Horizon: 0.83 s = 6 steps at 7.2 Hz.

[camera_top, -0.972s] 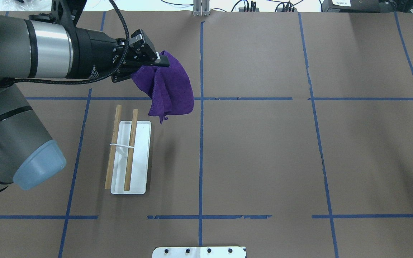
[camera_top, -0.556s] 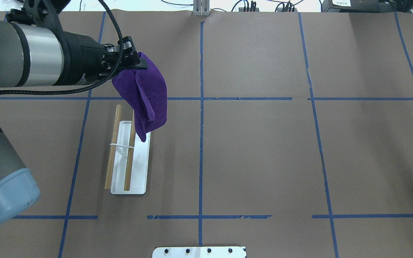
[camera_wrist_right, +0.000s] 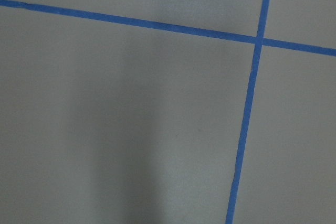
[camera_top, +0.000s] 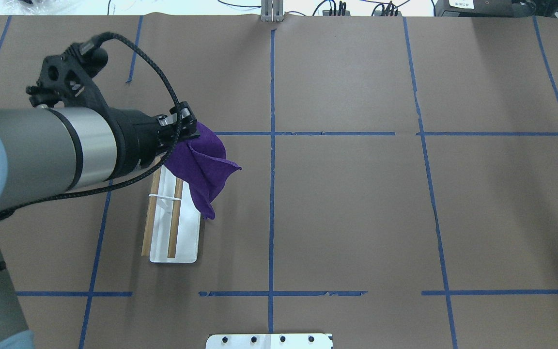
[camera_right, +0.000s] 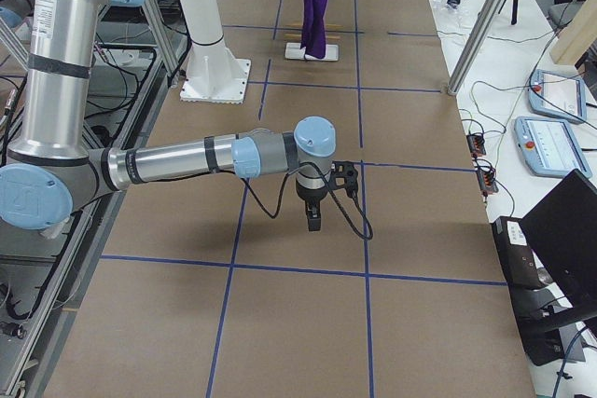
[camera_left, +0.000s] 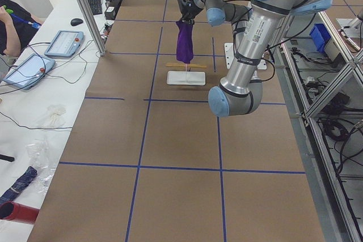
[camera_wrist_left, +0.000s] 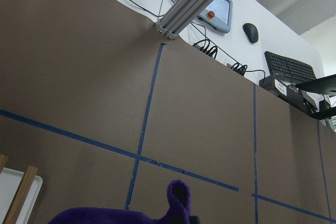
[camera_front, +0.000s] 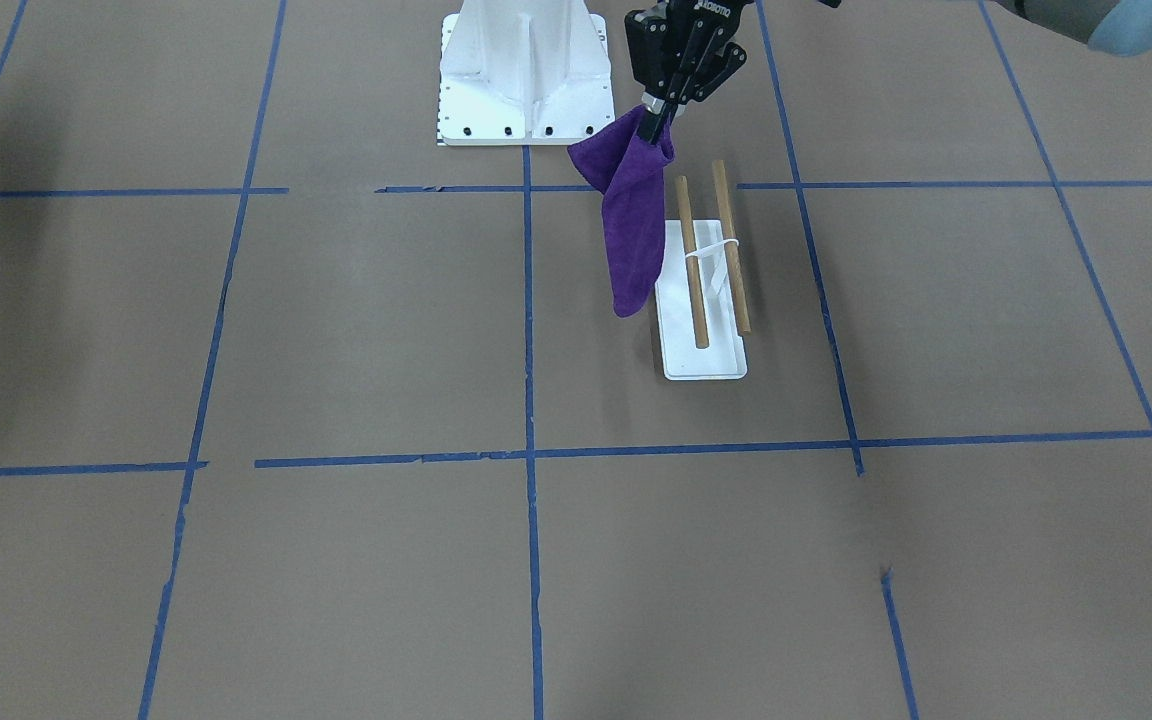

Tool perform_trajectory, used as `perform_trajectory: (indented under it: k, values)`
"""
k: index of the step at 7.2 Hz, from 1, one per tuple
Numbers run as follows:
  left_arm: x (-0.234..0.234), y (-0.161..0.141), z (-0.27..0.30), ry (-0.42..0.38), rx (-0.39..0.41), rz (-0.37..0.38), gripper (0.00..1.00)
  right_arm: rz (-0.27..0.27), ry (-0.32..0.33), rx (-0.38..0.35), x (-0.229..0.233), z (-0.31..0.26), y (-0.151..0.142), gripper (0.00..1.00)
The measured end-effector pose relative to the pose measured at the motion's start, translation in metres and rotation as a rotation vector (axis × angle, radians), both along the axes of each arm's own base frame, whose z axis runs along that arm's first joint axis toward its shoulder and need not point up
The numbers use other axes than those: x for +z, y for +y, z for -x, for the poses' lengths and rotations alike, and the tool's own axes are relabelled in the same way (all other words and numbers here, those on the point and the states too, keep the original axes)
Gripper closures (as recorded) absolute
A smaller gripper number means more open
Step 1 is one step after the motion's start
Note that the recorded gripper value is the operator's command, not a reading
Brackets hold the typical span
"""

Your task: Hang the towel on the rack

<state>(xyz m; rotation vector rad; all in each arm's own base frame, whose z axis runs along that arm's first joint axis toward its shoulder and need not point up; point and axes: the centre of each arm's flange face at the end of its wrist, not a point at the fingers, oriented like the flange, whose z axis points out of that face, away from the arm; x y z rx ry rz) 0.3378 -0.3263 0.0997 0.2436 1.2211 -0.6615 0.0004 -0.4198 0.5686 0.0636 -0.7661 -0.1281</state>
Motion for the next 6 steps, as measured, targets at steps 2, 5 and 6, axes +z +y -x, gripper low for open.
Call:
perform_trajectory:
  k: [2, 5, 6]
  values:
    - [0.006, 0.019, 0.005, -0.052, -0.016, 0.068, 1.00, 0.013, 0.003, 0.013, 0.010, -0.007, -0.002, 0.00]
    - [0.050, 0.014, 0.027, -0.191, -0.046, 0.101, 1.00, 0.028, 0.009, 0.023, 0.017, -0.008, -0.005, 0.00]
    - [0.068, 0.005, 0.036, -0.256, -0.050, 0.082, 1.00, 0.038, 0.011, 0.023, 0.023, -0.008, -0.006, 0.00]
